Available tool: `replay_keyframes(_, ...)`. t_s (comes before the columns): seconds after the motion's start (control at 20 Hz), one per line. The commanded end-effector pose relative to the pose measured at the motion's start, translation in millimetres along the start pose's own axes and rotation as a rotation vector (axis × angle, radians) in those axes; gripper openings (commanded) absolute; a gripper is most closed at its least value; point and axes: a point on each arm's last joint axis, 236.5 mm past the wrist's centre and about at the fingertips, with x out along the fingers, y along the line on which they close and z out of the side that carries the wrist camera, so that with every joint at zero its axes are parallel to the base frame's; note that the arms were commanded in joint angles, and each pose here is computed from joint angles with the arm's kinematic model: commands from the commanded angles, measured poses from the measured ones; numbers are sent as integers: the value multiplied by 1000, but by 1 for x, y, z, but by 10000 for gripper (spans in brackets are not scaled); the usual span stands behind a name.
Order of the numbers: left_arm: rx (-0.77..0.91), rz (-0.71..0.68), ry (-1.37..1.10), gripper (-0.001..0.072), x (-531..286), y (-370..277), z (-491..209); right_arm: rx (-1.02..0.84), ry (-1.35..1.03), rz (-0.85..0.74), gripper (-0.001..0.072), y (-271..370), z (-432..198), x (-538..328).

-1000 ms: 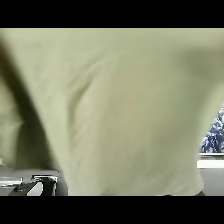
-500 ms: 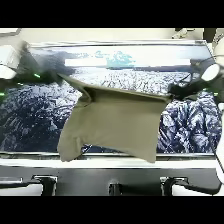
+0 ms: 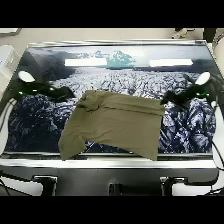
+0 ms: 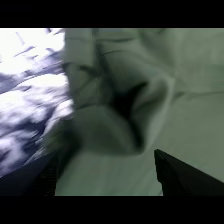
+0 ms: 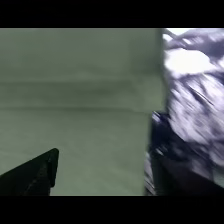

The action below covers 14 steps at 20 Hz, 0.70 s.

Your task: Fold the clothes and pants, and hang the long-sleeved shirts on hangers.

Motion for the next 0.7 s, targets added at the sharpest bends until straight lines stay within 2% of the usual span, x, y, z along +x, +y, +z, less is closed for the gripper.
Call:
replay_keyframes(0.0, -105, 116, 149, 639, -51, 61, -40, 76, 227, -43, 623, -55, -57, -19)
replay_keyframes(0.15, -205, 148, 272, 638, -42, 93, -95, 120, 278, -38, 630, -71, -110, 3)
replay_keyframes(0.25, -196, 82, 324, 636, -14, 88, -123, 133, 330, 13, 690, -68, -157, 31)
replay_keyframes(0.4, -201, 9, 338, 630, 20, 73, -141, 136, 434, 43, 691, -70, -209, 54)
replay_keyframes(0.65, -154, 31, 329, 630, 44, 66, -147, 185, 474, 75, 688, -67, -233, 73)
